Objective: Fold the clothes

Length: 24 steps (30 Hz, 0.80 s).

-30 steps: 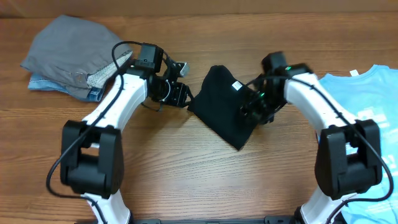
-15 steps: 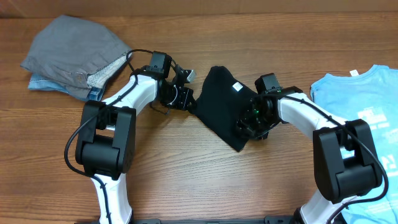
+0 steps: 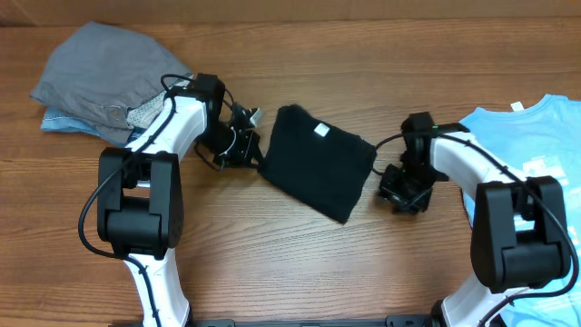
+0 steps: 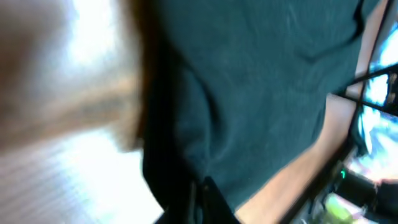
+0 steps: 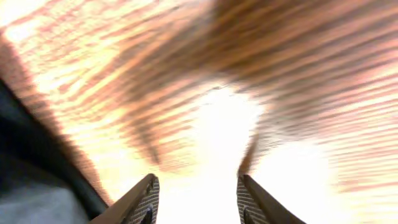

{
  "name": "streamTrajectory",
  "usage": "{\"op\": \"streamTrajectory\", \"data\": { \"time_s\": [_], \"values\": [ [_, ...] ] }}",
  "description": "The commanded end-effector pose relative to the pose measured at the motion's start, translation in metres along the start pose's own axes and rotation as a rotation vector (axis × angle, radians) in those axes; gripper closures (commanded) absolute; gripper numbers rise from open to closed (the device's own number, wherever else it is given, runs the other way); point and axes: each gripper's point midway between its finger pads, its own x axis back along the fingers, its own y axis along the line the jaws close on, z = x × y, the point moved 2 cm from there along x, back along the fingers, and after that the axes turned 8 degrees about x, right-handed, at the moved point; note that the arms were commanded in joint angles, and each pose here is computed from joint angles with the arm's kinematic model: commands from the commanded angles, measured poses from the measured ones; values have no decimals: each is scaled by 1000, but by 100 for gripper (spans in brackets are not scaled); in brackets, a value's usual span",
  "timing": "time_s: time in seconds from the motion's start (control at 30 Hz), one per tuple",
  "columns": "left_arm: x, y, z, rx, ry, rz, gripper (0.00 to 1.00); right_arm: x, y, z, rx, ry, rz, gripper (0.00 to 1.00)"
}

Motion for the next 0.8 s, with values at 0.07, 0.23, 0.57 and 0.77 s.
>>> {"op": "streamTrajectory", "data": {
  "time_s": [0.07, 0.23, 0.57, 0.77],
  "values": [
    [-7, -10, 14, -82, 75, -31, 58, 18, 30, -1, 224, 24, -219, 50],
    [-7, -11, 12, -89, 66, -23, 56, 15, 63, 4, 301, 19, -382, 46],
    [-10, -23, 18, -88, 92, 19, 75, -25, 87, 12, 282, -29, -307, 79],
    [-10, -22, 21, -78, 104, 16, 73, -28, 30, -1, 126, -82, 0, 93]
  ]
}}
